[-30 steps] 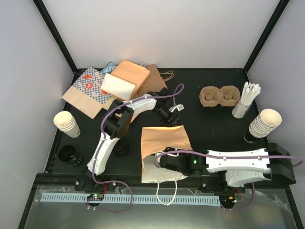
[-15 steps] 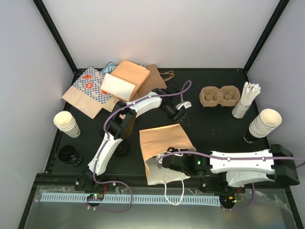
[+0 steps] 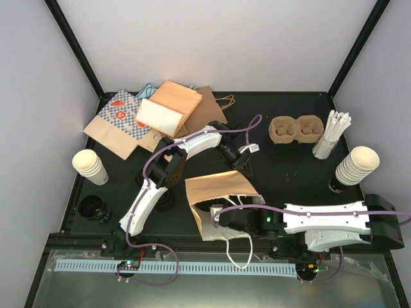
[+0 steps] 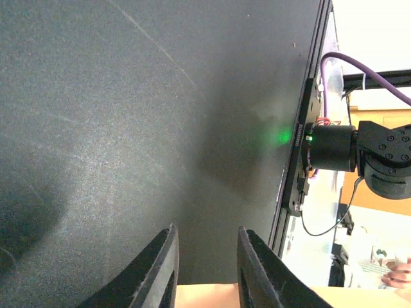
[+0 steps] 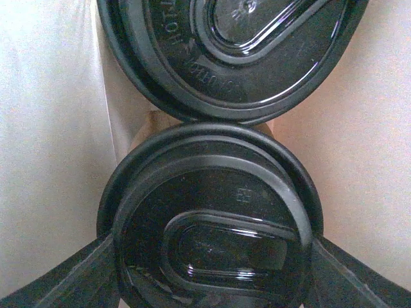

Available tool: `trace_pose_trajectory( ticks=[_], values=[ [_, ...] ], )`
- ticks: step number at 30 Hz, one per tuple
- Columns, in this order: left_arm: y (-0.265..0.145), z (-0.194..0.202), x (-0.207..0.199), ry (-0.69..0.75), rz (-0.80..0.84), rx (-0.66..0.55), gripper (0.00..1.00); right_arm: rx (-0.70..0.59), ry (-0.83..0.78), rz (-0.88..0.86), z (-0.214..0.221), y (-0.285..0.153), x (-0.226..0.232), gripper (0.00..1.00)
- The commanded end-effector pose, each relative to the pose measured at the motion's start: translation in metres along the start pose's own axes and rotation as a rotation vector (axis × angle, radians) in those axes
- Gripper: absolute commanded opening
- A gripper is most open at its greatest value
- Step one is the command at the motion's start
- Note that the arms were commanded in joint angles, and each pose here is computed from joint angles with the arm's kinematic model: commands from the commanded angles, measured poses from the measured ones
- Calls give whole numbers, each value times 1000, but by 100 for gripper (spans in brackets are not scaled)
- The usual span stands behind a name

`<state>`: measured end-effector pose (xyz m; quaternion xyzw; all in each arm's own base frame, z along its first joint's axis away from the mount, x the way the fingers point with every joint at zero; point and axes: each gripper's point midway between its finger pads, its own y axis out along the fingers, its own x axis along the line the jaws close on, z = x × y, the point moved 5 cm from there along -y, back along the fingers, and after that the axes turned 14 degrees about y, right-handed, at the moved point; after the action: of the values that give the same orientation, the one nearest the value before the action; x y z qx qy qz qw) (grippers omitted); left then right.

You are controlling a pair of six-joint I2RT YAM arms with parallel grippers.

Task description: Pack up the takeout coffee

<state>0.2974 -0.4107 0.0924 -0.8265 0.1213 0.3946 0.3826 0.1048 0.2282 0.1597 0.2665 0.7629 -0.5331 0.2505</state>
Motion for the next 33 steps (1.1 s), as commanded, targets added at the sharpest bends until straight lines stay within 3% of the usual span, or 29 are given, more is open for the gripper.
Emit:
trace_pose_trajectory(
  ticks=[1, 6, 33],
  values=[
    [9, 24, 6, -28, -13, 81, 25, 48, -16, 21, 11, 3, 2, 47],
    [8, 28, 3, -36, -18, 84, 20, 57, -19, 12, 11, 6, 5, 47],
    [-6, 32, -28, -14, -154, -6, 22, 68, -44, -11, 1, 20, 24, 47]
  ],
)
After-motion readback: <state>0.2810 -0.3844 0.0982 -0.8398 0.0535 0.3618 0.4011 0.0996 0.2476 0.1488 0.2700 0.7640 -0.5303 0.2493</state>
